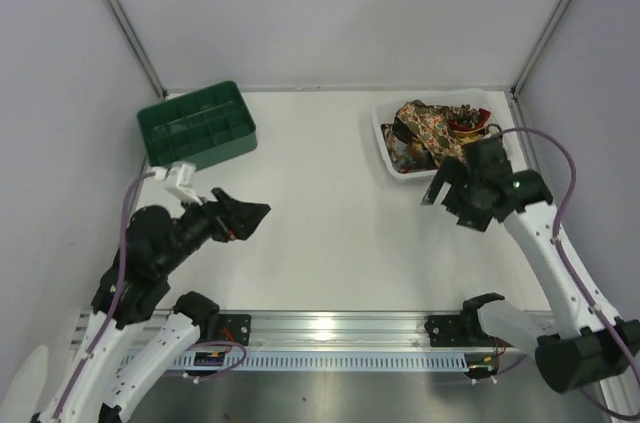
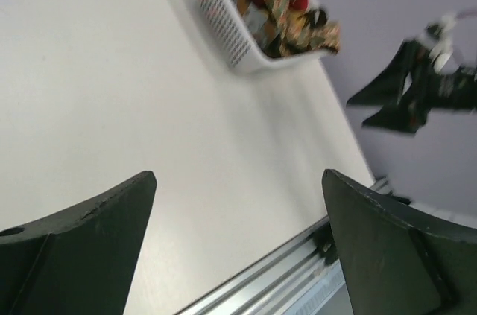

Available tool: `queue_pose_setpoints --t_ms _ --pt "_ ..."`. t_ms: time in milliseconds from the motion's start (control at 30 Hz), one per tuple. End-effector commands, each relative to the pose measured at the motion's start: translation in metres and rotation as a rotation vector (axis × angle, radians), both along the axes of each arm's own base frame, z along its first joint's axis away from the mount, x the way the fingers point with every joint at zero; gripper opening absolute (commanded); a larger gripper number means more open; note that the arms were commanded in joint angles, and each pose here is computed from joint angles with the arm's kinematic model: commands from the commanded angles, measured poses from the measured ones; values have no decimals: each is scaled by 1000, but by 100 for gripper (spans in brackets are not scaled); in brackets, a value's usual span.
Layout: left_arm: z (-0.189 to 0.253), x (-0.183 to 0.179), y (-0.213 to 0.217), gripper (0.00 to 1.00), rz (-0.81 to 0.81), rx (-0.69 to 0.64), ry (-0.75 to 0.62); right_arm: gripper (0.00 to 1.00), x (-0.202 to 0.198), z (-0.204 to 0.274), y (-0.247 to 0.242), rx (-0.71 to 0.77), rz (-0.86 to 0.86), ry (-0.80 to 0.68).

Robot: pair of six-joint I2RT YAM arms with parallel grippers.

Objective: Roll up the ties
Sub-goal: Grab a tie with the right arm

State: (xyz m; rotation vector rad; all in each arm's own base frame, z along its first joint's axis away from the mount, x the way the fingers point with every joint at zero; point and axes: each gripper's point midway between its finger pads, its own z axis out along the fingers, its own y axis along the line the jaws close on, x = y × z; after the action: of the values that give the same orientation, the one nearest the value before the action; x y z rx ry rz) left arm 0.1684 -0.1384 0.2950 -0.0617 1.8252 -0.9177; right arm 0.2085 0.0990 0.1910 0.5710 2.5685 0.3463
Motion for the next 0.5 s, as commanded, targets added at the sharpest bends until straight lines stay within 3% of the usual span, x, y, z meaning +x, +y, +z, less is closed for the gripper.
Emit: queue_pose_setpoints --t_ms 0,100,200,300,467 --pt "-6 -1 -20 100 -161 129 65 100 43 9 -31 -41 97 9" --pt "-13 3 -30 100 -210 139 128 98 96 15 -84 -19 -112 14" --pt "-16 -1 -36 100 -249 131 126 86 134 22 -114 51 -271 -41" --pt "-24 -6 -31 100 -240 141 125 83 147 23 -138 92 -411 -83" --pt "-43 -11 -22 100 -218 178 143 79 177 23 -120 162 -367 -141"
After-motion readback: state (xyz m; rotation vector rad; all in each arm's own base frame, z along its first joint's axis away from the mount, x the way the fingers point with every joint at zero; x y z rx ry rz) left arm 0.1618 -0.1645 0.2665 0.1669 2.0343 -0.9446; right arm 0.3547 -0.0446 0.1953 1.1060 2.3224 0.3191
